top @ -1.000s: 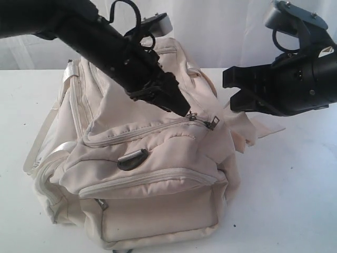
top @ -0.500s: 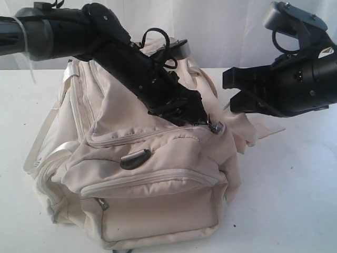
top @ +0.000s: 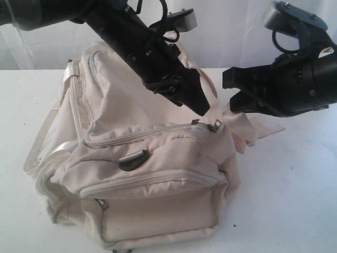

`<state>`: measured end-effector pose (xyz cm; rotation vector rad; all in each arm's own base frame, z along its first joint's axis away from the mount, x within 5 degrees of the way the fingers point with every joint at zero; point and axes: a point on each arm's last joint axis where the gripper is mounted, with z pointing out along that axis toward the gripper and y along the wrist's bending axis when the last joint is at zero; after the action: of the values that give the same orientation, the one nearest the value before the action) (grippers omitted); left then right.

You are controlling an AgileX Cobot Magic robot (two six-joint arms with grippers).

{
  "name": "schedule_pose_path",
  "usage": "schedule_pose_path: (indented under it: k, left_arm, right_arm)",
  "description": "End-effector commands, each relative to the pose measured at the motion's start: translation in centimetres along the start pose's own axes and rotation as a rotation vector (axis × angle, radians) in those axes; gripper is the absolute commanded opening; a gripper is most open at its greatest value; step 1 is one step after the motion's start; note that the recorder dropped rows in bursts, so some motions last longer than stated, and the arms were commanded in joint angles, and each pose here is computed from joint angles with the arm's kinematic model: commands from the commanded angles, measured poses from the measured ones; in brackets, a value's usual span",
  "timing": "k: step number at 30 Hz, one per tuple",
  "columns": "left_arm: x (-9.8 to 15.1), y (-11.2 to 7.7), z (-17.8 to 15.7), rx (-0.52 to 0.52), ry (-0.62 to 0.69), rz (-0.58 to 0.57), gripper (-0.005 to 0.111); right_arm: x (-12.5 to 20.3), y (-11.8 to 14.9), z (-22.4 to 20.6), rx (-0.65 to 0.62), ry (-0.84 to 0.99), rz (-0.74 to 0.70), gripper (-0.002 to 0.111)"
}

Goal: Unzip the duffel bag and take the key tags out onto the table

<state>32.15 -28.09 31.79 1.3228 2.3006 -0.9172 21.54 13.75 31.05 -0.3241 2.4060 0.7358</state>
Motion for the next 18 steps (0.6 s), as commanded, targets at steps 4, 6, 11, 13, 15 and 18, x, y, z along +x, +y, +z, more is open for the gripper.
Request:
schedule_pose_path:
  k: [4, 6, 11, 13, 15, 18]
  left_arm:
    - [0.4, -0.5, 1.2, 0.069, 0.059, -0.002, 0.075]
    - [0.4, -0.3, 2.0, 0.065, 0.058, -0.021, 0.075]
    - [0.3, 0.4, 3.1, 0.047, 0.043, -0.067, 0.075]
    - [0.5, 0.8, 3.5, 0.024, 0.066, -0.092, 0.075]
    - [0.9, 1.4, 3.9, -0.009, 0.1, -0.124, 0.075]
    - [1.2, 1.9, 4.4, -0.024, 0.123, -0.165, 0.068]
  right_arm:
    - [-0.4, 0.3, -0.6, -0.011, -0.037, -0.004, 0.0]
    - [-0.4, 0.3, -0.6, -0.011, -0.037, -0.004, 0.0]
    - [-0.4, 0.3, -0.6, -0.011, -0.037, -0.004, 0.0]
    - [-0.4, 0.3, -0.6, -0.01, -0.039, -0.004, 0.0]
    - [-0.4, 0.3, -0.6, -0.012, -0.039, -0.002, 0.0]
    - [-0.4, 0.3, -0.6, -0.012, -0.039, -0.004, 0.0]
